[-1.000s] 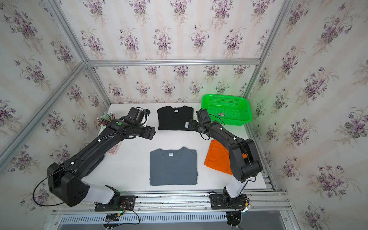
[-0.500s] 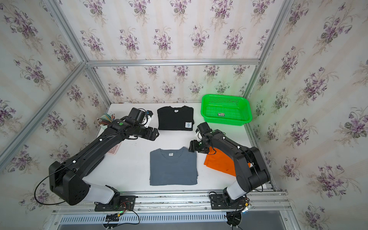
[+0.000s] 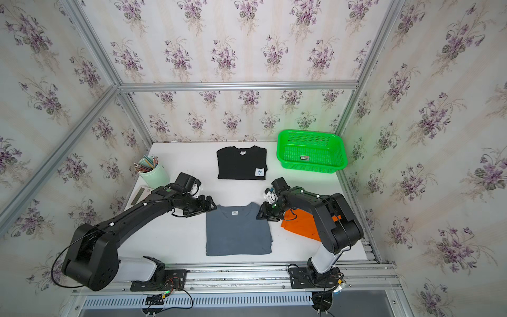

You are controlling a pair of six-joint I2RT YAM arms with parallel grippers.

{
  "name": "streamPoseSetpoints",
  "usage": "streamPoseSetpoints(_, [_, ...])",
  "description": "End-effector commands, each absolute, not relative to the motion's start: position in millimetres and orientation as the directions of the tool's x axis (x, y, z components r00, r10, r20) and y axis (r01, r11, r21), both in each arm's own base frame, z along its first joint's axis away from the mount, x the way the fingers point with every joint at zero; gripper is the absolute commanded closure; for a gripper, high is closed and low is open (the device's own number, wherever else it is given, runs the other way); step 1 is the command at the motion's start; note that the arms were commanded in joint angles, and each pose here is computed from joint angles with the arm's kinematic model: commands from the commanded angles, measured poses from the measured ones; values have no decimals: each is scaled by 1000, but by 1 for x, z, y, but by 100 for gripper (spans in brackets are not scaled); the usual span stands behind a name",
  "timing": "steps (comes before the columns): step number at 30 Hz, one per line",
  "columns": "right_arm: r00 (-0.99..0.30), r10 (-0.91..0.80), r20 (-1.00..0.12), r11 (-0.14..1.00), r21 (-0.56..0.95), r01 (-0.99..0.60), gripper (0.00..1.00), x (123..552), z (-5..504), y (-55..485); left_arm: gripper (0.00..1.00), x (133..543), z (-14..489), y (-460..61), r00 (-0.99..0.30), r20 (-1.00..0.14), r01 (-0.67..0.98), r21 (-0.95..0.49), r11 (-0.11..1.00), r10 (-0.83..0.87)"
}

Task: Put the folded t-shirts into the basket
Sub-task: Pick up the T-shirt from the center of the board.

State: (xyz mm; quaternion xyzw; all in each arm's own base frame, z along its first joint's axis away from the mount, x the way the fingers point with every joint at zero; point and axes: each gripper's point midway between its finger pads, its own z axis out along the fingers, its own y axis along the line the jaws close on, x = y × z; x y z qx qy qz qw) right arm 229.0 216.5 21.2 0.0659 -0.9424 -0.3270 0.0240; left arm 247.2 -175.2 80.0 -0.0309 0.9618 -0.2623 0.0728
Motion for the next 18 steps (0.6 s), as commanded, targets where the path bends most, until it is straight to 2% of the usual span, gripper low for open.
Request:
streamPoseSetpoints(1, [-987, -159, -13, 747, 652, -128, 59, 226, 20, 222, 15, 241, 78, -193, -991, -101, -11, -617, 787, -93])
streamPoseSetpoints(9, [-986, -160, -50, 700, 698, -149, 59, 231, 27, 228, 26, 242, 30, -185, -993, -70, -34, -579, 815, -90])
streamPoseSetpoints(13, [-997, -62, -53, 742, 666, -82, 46, 243, 26, 210, 41, 246, 18, -189, -996, -34, -51, -586, 808, -87])
streamPoseSetpoints(16, [-995, 10, -96, 762, 646, -55, 43, 257, 34, 190, 62, 248, 14, -193, -997, -25, -42, -604, 796, -71])
streamPoseSetpoints(18, [-993, 24, -119, 764, 642, -59, 42, 263, 39, 185, 69, 249, 11, -194, -998, -18, -35, -605, 796, -57])
